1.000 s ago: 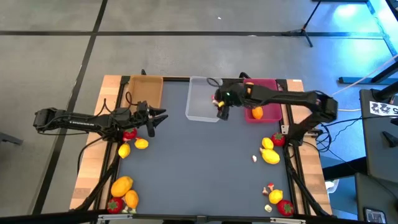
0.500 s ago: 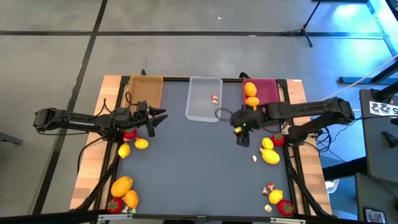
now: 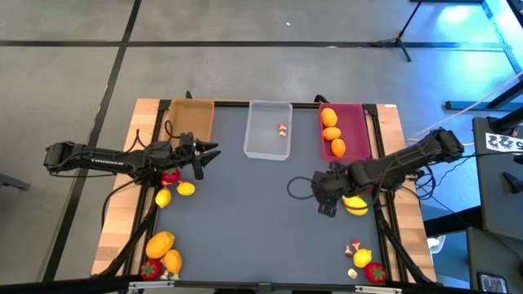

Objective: Sort produce into baskets
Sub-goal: Put the mushroom into the transparent bin

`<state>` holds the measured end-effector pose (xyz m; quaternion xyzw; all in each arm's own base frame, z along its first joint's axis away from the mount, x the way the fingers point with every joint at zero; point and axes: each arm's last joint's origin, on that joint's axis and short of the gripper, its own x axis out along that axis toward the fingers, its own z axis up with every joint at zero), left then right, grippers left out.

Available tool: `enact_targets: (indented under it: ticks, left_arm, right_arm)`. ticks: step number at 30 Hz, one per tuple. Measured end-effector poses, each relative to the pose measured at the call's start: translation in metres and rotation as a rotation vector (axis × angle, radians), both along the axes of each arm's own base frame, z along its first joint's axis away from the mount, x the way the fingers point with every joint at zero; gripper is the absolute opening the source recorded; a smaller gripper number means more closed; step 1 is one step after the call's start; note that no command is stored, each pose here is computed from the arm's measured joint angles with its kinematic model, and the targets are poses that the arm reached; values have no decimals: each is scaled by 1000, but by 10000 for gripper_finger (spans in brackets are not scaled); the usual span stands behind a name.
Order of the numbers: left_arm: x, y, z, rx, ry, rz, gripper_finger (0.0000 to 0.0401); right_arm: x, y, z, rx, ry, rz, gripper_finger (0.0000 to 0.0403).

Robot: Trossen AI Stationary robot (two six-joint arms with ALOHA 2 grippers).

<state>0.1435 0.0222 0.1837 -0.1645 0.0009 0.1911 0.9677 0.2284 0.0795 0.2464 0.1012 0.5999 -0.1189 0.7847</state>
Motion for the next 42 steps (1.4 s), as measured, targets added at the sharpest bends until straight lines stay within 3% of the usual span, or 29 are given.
enact_targets:
  ticks: [10,15,29,42]
  left_arm:
    - [0,0,0,0,-3,0,166]
    - [0,0,0,-1,-5,0,166]
    - [0,0,1,-1,-9,0,166]
    - [0,0,1,1,-10,2,166]
  right_arm:
    - [-20,8,-53,207,122,-258,221]
    - [-31,4,-71,207,177,-359,221]
    - [-30,4,-80,216,176,-373,218]
    - [-24,9,-103,220,307,-293,95]
